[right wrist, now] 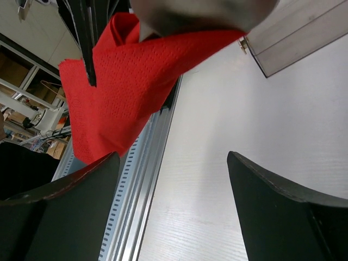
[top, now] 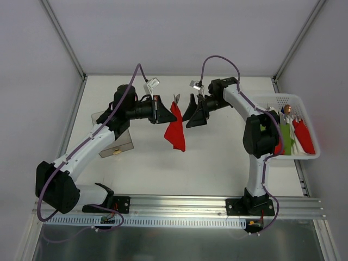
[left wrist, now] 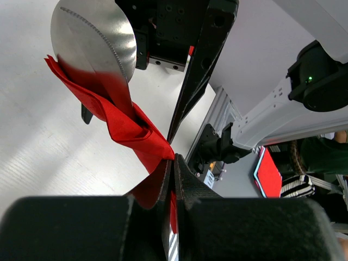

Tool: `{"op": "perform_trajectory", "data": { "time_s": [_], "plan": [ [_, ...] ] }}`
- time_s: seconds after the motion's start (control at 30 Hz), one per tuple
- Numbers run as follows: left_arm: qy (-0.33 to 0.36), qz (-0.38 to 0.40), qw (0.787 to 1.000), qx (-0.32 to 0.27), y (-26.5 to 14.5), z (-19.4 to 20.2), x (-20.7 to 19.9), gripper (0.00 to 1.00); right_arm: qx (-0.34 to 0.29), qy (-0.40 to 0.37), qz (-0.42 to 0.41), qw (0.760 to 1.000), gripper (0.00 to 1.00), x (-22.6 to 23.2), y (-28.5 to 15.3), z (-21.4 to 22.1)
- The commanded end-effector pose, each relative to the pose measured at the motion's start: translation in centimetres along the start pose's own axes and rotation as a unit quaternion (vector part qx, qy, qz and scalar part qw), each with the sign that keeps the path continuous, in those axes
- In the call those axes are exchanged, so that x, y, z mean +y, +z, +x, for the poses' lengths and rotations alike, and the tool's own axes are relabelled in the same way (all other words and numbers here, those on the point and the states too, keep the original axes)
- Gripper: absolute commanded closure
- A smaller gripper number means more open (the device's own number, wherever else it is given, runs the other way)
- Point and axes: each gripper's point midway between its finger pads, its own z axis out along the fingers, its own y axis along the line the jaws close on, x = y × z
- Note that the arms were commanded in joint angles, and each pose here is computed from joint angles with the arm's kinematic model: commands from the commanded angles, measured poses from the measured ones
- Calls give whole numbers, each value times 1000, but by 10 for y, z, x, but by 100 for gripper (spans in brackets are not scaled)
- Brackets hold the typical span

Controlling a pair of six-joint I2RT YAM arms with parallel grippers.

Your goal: Place the utensils on the paper napkin and roll it up

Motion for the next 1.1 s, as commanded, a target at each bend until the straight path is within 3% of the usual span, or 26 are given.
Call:
{"op": "perform_trajectory", "data": {
  "time_s": [0.0,0.63,1.07],
  "plan": [
    [46,48,997,-33,-18,-26,-40,100,-58,129,-53,989,15,76,7,-42],
    [88,72,992,-63,-56,-29,-57,100,-20,92,-94,991,14,133,33,-81],
    [103,79,989,-72,-68,-25,-66,100,28,127,-138,982,16,144,71,-84]
  ]
}}
